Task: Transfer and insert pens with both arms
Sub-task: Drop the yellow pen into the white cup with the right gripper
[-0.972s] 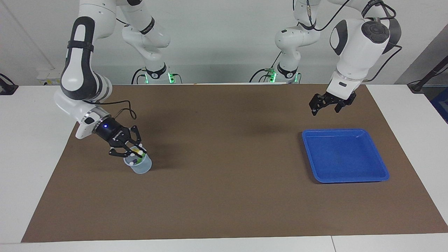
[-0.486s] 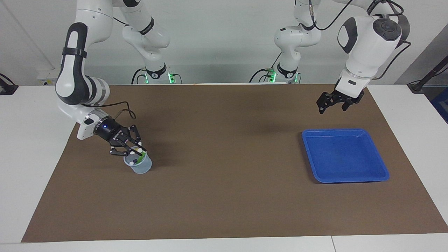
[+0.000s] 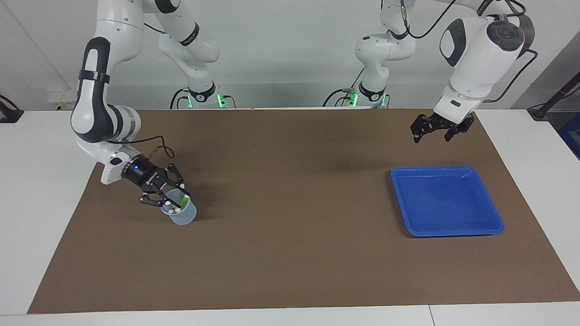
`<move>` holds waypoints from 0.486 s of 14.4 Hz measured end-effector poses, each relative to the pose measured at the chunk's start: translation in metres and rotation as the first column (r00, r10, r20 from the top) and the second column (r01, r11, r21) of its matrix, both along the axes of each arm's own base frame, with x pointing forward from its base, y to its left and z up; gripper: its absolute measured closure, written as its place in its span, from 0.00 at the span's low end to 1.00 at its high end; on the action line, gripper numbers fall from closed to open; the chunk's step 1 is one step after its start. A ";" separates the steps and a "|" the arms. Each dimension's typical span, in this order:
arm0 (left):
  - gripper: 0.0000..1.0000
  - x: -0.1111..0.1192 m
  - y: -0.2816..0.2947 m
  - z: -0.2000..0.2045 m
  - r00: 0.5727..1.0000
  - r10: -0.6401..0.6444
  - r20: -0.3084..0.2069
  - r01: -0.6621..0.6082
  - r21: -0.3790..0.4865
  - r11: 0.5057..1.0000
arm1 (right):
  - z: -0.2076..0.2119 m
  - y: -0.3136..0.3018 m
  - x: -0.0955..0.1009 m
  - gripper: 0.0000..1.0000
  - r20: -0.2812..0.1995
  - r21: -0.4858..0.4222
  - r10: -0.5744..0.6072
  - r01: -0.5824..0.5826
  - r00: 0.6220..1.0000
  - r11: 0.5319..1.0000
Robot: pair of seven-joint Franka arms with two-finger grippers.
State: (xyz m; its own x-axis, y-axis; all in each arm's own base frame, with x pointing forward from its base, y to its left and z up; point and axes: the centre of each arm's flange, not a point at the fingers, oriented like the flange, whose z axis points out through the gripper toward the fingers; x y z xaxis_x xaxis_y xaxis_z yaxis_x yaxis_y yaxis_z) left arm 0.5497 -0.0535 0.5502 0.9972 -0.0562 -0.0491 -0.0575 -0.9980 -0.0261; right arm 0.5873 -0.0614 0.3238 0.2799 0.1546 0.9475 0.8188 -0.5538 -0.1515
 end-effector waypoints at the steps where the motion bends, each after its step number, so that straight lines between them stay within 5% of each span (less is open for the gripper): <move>1: 0.00 0.000 0.000 0.000 1.000 -0.002 0.000 0.002 0.000 1.000 | 0.000 0.000 0.000 0.34 0.000 0.000 0.000 0.000 1.000 1.000; 4: 0.00 0.000 0.000 0.000 1.000 -0.006 0.000 0.006 0.000 1.000 | 0.006 -0.005 0.002 0.02 -0.007 -0.010 -0.022 0.022 1.000 1.000; 7: 0.00 0.000 0.000 0.000 1.000 -0.008 0.000 0.008 0.000 1.000 | 0.030 -0.017 0.007 0.00 -0.093 -0.109 -0.066 0.056 0.994 0.993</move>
State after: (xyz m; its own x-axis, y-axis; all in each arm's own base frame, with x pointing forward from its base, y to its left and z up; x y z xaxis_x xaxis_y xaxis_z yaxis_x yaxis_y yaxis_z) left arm 0.5497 -0.0535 0.5504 0.9968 -0.0638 -0.0490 -0.0651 -0.9975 -0.0257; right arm 0.5941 -0.0788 0.3533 0.3807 0.2325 0.8950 0.7676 -0.6191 -0.1657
